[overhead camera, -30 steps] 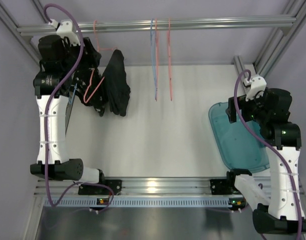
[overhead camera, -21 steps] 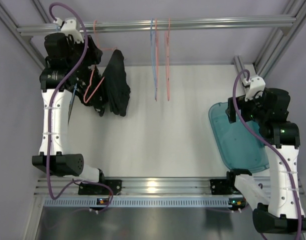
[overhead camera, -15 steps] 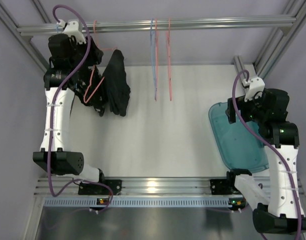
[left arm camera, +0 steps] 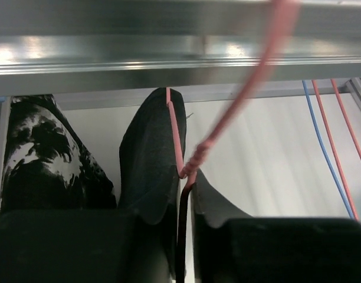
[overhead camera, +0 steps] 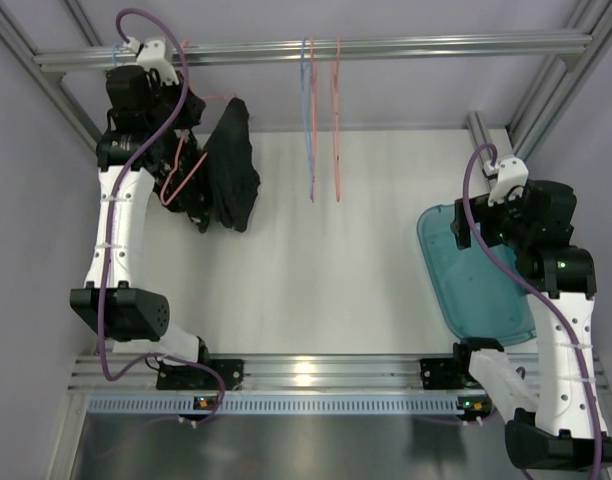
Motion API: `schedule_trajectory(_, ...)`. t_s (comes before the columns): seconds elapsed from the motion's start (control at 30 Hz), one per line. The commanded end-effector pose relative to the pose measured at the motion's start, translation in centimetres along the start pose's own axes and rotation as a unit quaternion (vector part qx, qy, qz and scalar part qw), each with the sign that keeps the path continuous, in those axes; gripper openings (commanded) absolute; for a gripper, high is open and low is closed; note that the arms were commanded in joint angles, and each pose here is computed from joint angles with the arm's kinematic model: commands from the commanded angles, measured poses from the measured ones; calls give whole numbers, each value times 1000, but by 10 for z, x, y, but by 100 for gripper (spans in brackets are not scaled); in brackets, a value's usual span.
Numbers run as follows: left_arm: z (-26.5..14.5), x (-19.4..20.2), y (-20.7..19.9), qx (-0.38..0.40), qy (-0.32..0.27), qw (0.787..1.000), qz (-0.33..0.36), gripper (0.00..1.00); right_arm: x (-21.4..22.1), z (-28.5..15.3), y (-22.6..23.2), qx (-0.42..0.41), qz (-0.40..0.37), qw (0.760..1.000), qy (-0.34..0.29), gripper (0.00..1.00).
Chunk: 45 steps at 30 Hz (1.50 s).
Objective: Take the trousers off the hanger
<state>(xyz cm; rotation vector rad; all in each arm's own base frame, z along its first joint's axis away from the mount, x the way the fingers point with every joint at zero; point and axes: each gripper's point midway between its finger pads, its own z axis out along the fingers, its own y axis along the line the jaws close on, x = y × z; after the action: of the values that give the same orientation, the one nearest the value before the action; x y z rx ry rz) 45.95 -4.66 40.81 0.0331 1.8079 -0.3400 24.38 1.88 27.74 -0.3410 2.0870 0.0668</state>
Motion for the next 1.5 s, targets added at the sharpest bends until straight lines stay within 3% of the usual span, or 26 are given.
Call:
schedule_trajectory(0.0, -4, -34, -11, 20, -60, 998, 16, 9, -15, -4, -1, 6, -7, 1000, -29, 99)
schedule_trajectory(0.03, -6, -37, -11, 21, -66, 997, 15, 0, -15, -4, -1, 7, -3, 1000, -30, 99)
schedule_trajectory(0.17, -15, -44, -16, 27, -106, 994, 14, 0, -14, -7, -2, 12, -4, 999, -32, 99)
schedule_trajectory(0.2, -30, -64, -24, 38, -150, 988, 24, 0, -15, -8, -2, 13, -5, 999, -35, 99)
schedule_trajectory(0.27, -33, -58, -24, 43, -169, 984, 24, 0, -15, -9, -2, 15, -8, 999, -37, 99)
schedule_trajectory(0.33, -55, -85, -36, 60, -241, 968, 37, 0, -18, -10, -3, 16, -10, 999, -42, 99)
schedule_trajectory(0.6, -76, -117, -45, 70, -306, 948, 50, 0, -32, -13, -3, 14, -10, 998, -62, 99)
schedule_trajectory(0.93, -118, -117, -60, 80, -325, 940, 68, 0, -42, -21, 11, -21, -21, 996, -84, 99)
schedule_trajectory(1.13, -158, -89, -66, 77, -302, 949, 53, 0, -61, -34, 28, -55, -49, 984, -164, 99)
schedule_trajectory(1.3, -189, -68, -72, 78, -285, 955, 8, 0, -83, -51, 62, -141, -115, 953, -243, 99)
schedule_trajectory(1.47, -217, -54, -82, 92, -276, 956, -22, 0, -99, -46, 93, -260, -58, 937, -227, 99)
